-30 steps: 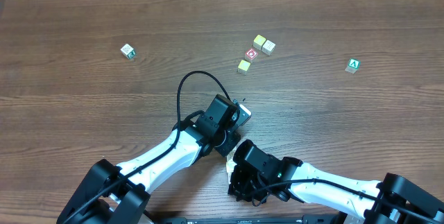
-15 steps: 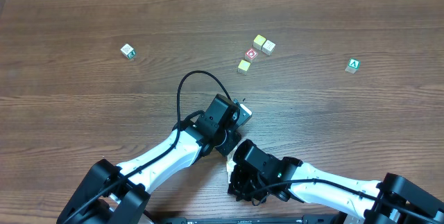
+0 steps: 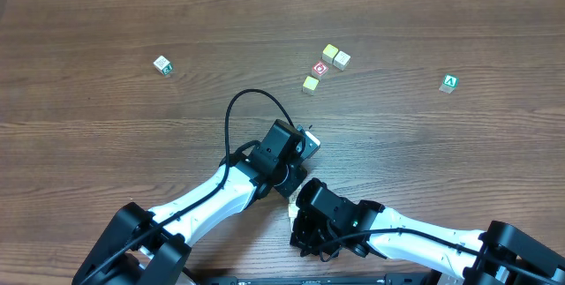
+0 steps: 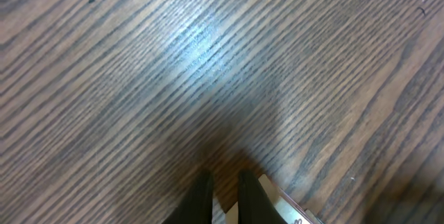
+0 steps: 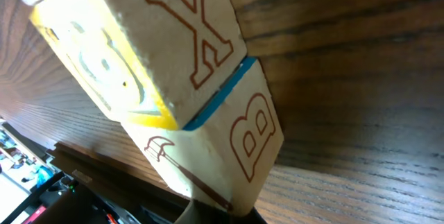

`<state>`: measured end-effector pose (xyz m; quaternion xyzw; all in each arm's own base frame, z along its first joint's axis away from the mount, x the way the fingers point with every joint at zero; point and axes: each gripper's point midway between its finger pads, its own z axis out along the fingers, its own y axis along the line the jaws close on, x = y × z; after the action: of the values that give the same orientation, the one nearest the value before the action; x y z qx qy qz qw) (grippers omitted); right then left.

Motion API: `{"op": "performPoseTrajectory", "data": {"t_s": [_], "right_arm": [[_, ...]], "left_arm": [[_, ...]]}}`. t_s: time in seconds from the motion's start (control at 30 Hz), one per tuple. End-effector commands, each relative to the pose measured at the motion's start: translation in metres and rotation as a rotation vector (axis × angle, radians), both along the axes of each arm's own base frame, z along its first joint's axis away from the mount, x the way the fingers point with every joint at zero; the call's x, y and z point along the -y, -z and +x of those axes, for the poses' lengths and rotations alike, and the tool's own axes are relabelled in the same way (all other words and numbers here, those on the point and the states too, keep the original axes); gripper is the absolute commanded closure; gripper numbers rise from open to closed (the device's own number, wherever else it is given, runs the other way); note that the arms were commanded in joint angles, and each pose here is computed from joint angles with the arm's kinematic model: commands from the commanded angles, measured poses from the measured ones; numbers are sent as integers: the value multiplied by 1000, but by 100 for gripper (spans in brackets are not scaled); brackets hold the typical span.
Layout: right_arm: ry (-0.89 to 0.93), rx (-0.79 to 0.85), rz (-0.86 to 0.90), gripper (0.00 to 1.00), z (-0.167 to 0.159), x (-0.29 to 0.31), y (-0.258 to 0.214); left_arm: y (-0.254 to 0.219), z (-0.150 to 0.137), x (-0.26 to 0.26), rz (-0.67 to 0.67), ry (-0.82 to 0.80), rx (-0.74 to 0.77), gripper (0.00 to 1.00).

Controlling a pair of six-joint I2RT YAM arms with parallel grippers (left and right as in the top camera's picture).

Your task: Flip 4 blocks

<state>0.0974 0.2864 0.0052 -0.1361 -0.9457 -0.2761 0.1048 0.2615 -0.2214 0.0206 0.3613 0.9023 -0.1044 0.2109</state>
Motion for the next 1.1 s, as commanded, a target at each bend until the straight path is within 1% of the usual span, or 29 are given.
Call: {"op": "performPoseTrajectory", "data": {"t_s": [0.0, 0.2, 0.37, 0.83, 0.93, 1.07], "right_arm": [[8, 17, -7, 96, 3, -1, 1], [9, 19, -8, 96, 3, 0, 1], [1, 26, -8, 96, 1, -2, 1], [-21, 30, -3, 96, -4, -5, 0], [-34, 43, 5, 96, -6, -9, -4], [-71, 104, 8, 96, -7, -16, -13]], "left_arm": [[3, -1, 2, 7, -3, 4, 93], [1, 2, 4, -1, -5, 17, 92], [1, 7, -2, 21, -34, 38, 93], [1, 8, -3, 26, -39, 42, 95], [1, 10, -5, 25, -50, 40, 95], [1, 14, -10, 22, -75, 36, 96]]}}
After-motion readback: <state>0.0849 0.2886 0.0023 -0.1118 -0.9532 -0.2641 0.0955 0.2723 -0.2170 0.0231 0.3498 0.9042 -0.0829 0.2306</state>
